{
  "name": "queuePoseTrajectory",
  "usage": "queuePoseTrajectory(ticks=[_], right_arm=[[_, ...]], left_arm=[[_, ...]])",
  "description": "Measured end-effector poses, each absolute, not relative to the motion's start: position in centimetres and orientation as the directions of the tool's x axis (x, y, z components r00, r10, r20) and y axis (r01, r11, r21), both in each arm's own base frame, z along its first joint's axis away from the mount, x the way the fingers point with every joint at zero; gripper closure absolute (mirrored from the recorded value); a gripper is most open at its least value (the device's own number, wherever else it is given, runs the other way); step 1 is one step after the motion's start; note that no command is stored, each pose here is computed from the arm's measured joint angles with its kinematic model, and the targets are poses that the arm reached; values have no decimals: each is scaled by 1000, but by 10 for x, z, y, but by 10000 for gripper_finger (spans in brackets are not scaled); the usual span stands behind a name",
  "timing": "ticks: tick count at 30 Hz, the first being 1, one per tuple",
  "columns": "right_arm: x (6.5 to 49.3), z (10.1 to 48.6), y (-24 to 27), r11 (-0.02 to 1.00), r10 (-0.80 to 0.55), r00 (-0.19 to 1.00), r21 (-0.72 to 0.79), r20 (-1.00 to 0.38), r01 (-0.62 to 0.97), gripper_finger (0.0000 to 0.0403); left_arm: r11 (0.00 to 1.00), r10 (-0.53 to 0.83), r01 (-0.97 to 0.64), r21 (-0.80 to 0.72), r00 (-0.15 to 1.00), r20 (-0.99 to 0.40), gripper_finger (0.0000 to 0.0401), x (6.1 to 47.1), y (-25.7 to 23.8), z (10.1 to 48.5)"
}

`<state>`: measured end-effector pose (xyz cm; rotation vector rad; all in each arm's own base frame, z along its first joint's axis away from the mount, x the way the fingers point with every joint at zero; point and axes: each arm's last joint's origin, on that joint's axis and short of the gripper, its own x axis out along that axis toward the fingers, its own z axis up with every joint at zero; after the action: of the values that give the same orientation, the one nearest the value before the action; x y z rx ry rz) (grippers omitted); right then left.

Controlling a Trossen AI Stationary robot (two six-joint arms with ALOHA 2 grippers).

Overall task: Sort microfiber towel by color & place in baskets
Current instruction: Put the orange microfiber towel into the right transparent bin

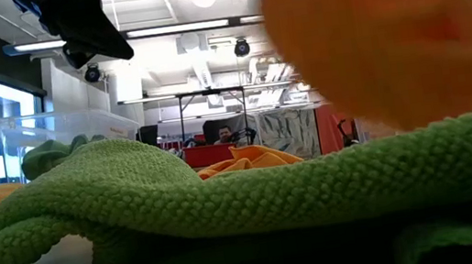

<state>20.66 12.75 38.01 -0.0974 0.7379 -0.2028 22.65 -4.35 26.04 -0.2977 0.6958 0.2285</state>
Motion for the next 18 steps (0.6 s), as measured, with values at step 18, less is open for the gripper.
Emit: queuePoseTrajectory(ticks=[18], right_arm=[[182,469,93,615,-773,630,-328,-71,717,403]], left_arm=[[942,107,-288,-173,745,-659,401,226,-44,260]])
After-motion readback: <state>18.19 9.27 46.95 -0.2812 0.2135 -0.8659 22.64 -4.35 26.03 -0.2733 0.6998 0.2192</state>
